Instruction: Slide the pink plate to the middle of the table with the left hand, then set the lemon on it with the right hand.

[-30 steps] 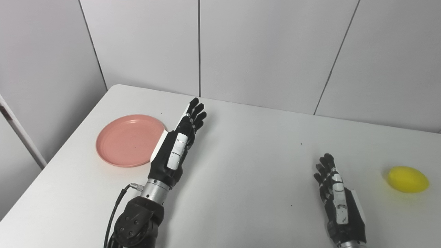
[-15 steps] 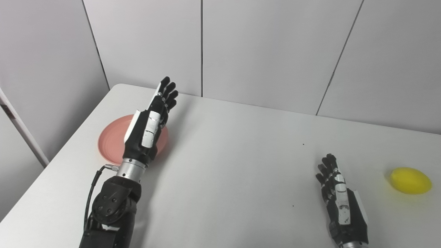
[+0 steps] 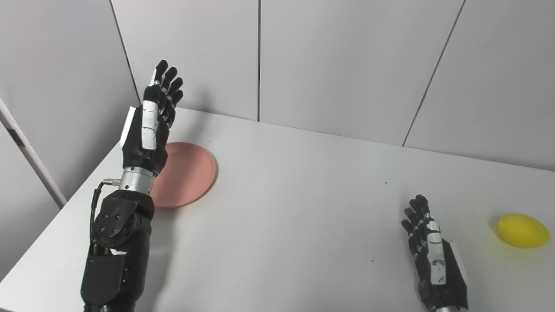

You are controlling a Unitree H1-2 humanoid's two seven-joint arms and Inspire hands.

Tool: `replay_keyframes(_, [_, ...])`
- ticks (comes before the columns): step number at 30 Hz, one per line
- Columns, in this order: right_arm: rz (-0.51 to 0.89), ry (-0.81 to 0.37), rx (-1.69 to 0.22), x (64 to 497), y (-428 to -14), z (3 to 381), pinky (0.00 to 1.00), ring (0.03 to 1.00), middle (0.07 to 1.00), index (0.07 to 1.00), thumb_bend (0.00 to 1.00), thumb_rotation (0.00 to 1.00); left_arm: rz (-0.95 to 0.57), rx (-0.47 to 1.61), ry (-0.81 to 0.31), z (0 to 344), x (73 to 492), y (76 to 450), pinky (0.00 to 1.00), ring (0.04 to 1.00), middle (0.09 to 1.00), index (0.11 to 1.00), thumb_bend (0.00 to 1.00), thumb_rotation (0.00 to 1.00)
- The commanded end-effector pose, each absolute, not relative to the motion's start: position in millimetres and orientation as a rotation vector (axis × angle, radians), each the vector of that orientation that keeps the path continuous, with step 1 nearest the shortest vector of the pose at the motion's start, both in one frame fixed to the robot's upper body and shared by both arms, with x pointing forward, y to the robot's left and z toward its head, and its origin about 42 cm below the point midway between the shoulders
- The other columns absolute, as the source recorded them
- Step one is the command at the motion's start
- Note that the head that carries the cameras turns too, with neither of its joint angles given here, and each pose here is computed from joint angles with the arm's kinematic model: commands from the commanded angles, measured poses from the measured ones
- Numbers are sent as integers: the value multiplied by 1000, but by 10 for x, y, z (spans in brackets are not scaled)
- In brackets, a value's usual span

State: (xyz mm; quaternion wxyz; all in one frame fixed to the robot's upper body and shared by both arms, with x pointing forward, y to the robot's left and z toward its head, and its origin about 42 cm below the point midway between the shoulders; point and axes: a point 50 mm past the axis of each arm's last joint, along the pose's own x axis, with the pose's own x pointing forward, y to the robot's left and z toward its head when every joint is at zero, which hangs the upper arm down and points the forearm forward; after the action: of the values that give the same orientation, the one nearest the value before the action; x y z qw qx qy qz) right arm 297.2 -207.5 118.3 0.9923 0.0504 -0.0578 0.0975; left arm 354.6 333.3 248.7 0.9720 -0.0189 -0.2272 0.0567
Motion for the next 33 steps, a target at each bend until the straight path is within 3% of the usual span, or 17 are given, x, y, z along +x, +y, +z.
replay_keyframes(1, [196,-119,93,2936,-2128,1102,1000,1000,1000,1000,691,1000,123,-26,-529,2726,3623,3395,985,980,989,984,699,1000])
replay_keyframes(21, [193,-118,95,2917,-2130,1134,1000,1000,1000,1000,657,1000,207,-41,-500,2754,3715,4239,992,979,980,972,755,950])
replay_keyframes(33, [193,-111,97,2915,-2138,1139,1000,1000,1000,1000,664,1000,243,-57,-445,2672,3690,4508,992,954,951,939,776,916])
